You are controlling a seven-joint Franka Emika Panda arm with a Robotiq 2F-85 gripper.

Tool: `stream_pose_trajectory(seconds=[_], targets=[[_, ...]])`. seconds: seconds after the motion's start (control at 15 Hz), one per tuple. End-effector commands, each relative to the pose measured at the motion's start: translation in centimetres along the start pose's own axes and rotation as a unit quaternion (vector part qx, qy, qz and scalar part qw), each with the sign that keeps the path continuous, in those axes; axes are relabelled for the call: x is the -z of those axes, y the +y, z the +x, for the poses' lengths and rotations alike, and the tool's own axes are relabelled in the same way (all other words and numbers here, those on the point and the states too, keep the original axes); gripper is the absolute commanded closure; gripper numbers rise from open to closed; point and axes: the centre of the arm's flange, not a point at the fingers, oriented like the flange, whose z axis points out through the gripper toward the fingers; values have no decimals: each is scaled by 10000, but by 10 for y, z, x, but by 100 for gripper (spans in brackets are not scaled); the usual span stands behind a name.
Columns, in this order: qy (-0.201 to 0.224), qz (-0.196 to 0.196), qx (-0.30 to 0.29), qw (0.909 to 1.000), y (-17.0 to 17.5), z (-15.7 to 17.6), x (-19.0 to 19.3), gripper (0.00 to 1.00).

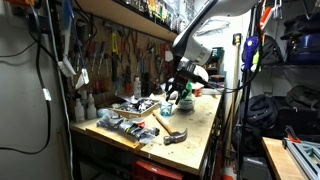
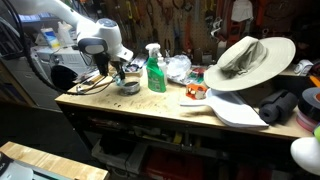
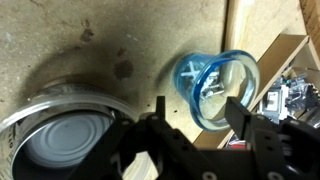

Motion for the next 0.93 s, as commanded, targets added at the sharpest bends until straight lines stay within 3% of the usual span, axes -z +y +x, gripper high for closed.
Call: stream_pose_trajectory(seconds=[0.0,0.07,0.47,0.73,0.87], targets=[[-56,-141,-28,9999,-1,-6,17,6],[-5,-155,-12,9999,-2,-6,21,0],[243,-178,-33,9995,5,1,58,0],[432,-817,78,9957,31,9,73,5],[460,-1088,279,9926,40,11,70,3]])
